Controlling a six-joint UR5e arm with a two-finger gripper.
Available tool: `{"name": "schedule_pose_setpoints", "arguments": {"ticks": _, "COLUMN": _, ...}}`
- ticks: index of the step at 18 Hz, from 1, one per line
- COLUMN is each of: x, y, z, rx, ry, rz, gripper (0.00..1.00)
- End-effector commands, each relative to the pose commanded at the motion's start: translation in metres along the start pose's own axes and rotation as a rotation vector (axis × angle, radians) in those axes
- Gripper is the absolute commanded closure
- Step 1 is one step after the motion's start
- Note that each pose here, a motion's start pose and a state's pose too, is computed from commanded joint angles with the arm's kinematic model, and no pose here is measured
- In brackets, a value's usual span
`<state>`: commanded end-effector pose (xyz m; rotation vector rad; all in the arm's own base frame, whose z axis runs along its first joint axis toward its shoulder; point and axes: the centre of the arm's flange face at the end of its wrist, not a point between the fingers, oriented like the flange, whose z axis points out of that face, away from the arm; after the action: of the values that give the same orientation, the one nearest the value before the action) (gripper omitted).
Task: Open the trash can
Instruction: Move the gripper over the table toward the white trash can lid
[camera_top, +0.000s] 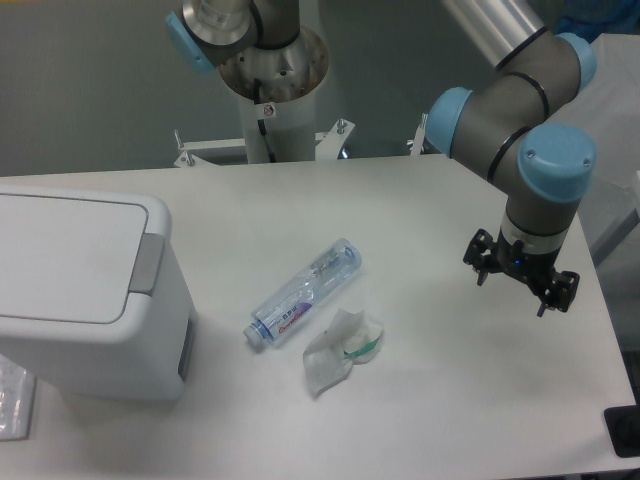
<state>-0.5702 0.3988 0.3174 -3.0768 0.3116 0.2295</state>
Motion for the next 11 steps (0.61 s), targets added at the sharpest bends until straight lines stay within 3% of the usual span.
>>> {"name": "schedule_pose_setpoints", "arguments": {"ticks": 6, "x": 0.008, "y": -0.005, "z": 0.004, "rx": 0.034, "ry": 0.02, "rz": 0.011, "gripper": 0.0}}
{"name": "schedule_pose_setpoints", "arguments": {"ticks": 9, "x": 0.018, "y": -0.006, "z": 0.019, "rx": 0.107, "ry": 0.072, "rz": -0.01, "gripper": 0.0}}
{"name": "schedule_pose_setpoints", "arguments": {"ticks": 11, "x": 0.032, "y": -0.005, "z": 0.008, "rx": 0.174, "ry": 0.084, "rz": -0.042, "gripper": 0.0}}
